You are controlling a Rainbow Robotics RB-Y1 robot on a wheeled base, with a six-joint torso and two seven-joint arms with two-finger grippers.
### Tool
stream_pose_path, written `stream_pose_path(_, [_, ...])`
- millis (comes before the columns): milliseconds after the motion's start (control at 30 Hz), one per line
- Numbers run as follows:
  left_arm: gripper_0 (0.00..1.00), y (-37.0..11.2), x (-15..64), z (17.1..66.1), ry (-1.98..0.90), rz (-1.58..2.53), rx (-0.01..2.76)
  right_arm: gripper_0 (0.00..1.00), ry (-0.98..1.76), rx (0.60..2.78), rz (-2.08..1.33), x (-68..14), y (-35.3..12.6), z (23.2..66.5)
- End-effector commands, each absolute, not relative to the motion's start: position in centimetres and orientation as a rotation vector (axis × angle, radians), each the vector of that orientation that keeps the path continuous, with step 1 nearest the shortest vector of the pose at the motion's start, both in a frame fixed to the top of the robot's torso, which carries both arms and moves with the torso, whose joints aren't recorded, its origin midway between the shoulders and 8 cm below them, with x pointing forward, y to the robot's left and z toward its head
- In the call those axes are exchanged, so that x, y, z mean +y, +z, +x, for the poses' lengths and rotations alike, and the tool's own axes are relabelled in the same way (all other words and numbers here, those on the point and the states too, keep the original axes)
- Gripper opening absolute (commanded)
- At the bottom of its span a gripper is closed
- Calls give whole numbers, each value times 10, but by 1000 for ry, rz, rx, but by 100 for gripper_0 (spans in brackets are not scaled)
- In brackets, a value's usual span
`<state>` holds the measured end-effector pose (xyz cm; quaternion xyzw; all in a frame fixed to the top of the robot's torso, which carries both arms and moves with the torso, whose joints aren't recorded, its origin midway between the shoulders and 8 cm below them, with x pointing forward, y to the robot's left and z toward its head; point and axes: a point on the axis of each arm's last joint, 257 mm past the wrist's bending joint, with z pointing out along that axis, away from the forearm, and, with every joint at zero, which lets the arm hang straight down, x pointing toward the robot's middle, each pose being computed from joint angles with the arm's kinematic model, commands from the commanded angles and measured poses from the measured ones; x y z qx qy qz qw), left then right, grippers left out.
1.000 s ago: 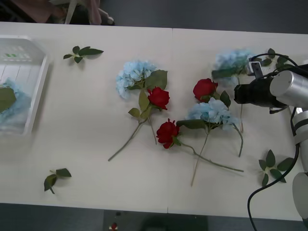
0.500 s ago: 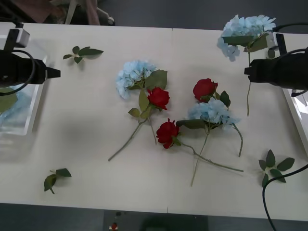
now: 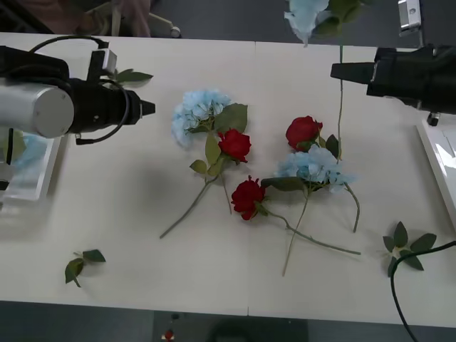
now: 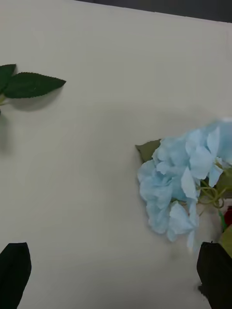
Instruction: Put the red flowers into the right box and the blue flowers into the left box
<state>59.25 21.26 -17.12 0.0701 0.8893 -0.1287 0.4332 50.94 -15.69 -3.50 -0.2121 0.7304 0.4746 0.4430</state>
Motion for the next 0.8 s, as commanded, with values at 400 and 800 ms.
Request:
stream_pose_path(400, [100, -69, 106, 543, -831, 238, 2034, 0, 1227, 1609, -793, -66, 27, 481])
stream_pose_path(800, [100, -49, 48, 473, -1163, 516, 1988, 0, 1252, 1550, -824, -51, 42, 476])
